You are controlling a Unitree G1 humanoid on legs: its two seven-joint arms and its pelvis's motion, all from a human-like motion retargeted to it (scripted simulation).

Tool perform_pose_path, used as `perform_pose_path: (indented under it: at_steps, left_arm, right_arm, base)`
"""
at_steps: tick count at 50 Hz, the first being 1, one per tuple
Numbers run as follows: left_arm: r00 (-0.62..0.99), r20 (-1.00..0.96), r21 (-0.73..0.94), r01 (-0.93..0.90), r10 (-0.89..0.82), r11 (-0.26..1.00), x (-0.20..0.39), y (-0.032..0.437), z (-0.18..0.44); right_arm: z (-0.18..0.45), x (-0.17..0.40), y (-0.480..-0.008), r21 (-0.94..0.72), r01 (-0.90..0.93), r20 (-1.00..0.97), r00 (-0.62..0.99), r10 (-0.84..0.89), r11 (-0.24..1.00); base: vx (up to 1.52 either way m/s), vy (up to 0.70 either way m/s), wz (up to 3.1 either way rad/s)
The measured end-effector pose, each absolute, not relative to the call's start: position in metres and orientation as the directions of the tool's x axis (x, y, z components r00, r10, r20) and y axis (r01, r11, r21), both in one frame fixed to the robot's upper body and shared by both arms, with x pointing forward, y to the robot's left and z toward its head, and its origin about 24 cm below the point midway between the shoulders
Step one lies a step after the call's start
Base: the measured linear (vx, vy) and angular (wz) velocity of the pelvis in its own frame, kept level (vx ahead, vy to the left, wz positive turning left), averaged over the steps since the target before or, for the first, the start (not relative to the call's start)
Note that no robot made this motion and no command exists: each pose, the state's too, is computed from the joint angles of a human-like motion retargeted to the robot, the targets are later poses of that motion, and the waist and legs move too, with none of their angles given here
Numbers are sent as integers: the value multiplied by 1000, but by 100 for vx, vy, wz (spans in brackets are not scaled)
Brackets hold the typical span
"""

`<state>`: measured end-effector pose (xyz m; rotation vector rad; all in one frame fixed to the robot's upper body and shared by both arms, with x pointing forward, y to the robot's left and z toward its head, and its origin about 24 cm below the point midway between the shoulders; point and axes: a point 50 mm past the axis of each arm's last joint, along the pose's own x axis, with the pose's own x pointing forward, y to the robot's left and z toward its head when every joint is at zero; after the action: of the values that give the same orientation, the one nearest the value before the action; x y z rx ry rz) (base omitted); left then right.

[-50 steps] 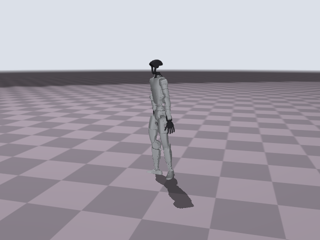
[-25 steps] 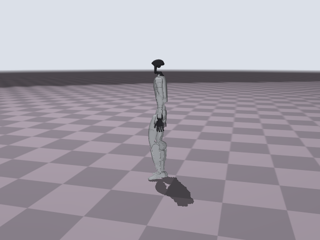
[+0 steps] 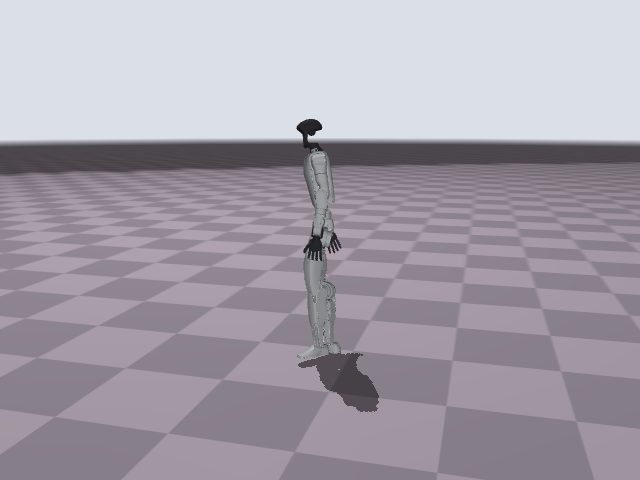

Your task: Upper body actions

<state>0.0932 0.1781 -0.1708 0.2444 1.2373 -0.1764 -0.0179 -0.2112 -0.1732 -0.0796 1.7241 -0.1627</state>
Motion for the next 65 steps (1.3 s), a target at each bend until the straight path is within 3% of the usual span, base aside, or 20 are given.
perform_pose_path:
  at_steps: [5,10,18,22,26,32,44,50,59,65]
  left_arm:
    - [355,-935,143,374,2,916,94,180,-169]
    - [255,-960,206,353,118,912,57,200,-175]
    - [-120,-967,229,-12,226,973,-33,212,-175]
    - [-205,-951,263,-133,233,956,-57,211,-171]
    - [-184,-949,274,-72,257,959,-54,221,-170]
    - [-81,-957,278,25,279,960,-20,232,-172]
    - [169,-965,202,-12,201,979,48,213,-175]
    - [95,-977,183,-105,193,978,26,204,-178]
    - [-85,-970,233,-87,226,968,-28,218,-175]
    - [-128,-966,241,-117,226,964,-36,221,-173]
  right_arm:
    - [-171,-37,-213,-159,93,-967,-218,-135,983]
    - [-171,-39,-211,-158,86,-964,-231,-135,984]
    - [-173,4,-227,-194,66,-981,-44,-191,979]
    - [-172,30,-232,-242,123,-969,23,-247,962]
    - [-171,45,-233,-217,239,-966,85,-243,946]
    - [-175,30,-217,-153,258,-984,51,-171,954]
    - [-180,15,-191,-82,-154,-997,20,-79,985]
    - [-178,30,-202,-153,-237,-988,62,-142,959]
    - [-178,39,-197,-109,-60,-990,101,-103,992]
    - [-179,19,-198,-104,-62,-994,39,-102,993]
  base:
    - [12,7,225]
    - [21,4,223]
    - [31,22,116]
    - [20,24,57]
    - [29,29,127]
    - [29,15,161]
    - [18,-4,174]
    - [6,-7,46]
    - [2,-11,-1]
    - [-1,-8,-22]
